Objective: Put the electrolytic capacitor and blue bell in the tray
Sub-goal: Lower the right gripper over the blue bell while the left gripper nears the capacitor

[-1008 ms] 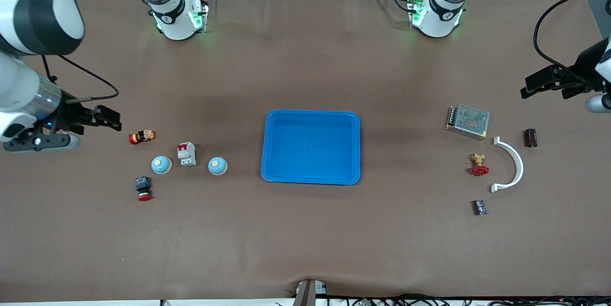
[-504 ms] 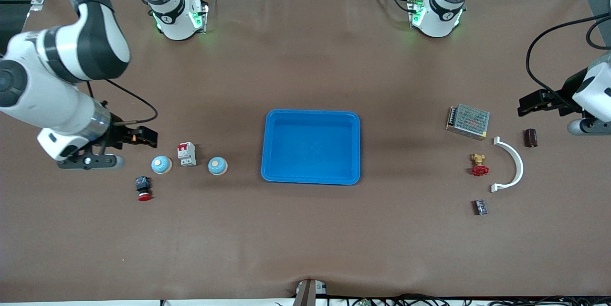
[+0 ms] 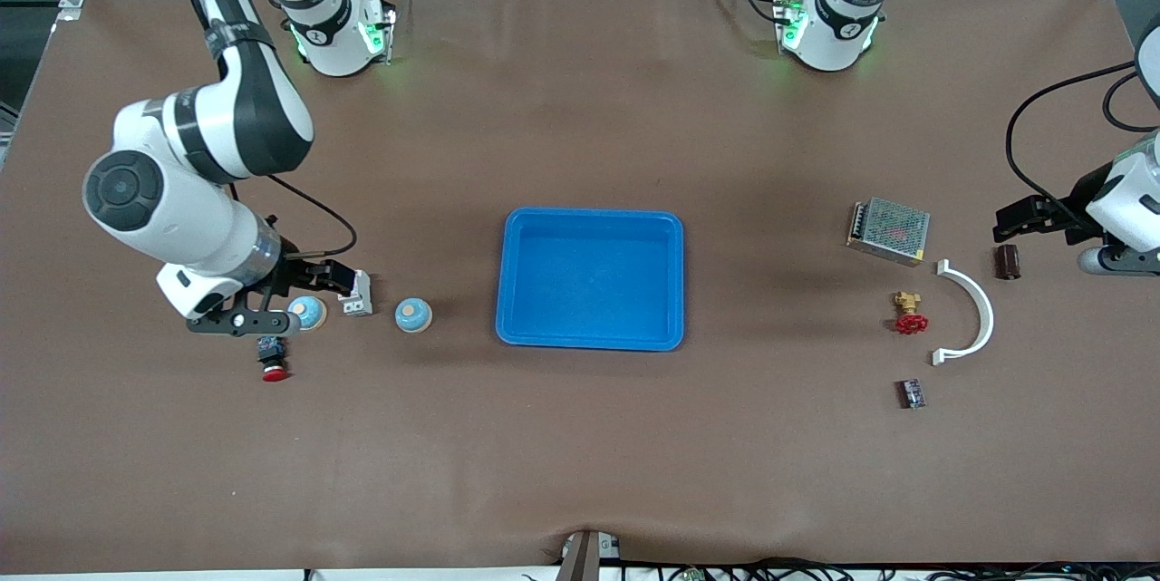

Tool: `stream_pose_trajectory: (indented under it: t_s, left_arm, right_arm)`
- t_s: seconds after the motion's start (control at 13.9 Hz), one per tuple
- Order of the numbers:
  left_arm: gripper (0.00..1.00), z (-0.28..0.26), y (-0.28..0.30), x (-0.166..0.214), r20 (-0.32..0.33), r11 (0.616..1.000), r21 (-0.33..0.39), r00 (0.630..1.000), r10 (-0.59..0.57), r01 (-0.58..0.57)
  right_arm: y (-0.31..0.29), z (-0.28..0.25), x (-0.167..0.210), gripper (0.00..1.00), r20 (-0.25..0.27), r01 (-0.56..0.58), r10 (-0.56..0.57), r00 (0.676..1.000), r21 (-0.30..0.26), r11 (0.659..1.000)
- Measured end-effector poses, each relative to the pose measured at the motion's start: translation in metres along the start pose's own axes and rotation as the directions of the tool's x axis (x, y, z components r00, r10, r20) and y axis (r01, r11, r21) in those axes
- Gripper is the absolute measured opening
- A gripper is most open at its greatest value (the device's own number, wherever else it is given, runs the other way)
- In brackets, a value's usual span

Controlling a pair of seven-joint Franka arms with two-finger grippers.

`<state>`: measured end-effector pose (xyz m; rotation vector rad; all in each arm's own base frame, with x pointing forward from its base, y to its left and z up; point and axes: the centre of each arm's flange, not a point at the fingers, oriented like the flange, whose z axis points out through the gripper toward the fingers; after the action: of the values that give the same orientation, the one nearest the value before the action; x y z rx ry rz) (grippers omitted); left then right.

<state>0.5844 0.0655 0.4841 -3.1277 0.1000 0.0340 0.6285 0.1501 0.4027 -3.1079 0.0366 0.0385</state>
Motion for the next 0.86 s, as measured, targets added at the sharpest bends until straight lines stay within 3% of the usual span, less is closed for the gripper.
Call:
stream_pose_trajectory:
  t_s: [0.29, 0.86]
  left_arm:
    - [1.00, 0.026, -0.012, -0.013, 0.021, 1.000, 0.021, 1.000, 0.013, -0.013]
    - [1.00, 0.088, -0.068, -0.046, -0.012, 0.999, 0.025, 1.000, 0.021, -0.021]
  right_arm:
    - [-0.019, 0.032, -0.002, 1.00, 0.027, 0.015, -0.014, 1.000, -0.004, 1.000]
    - [-0.024, 0.090, 0.013, 1.00, 0.000, 0.015, -0.015, 1.000, 0.012, 1.000]
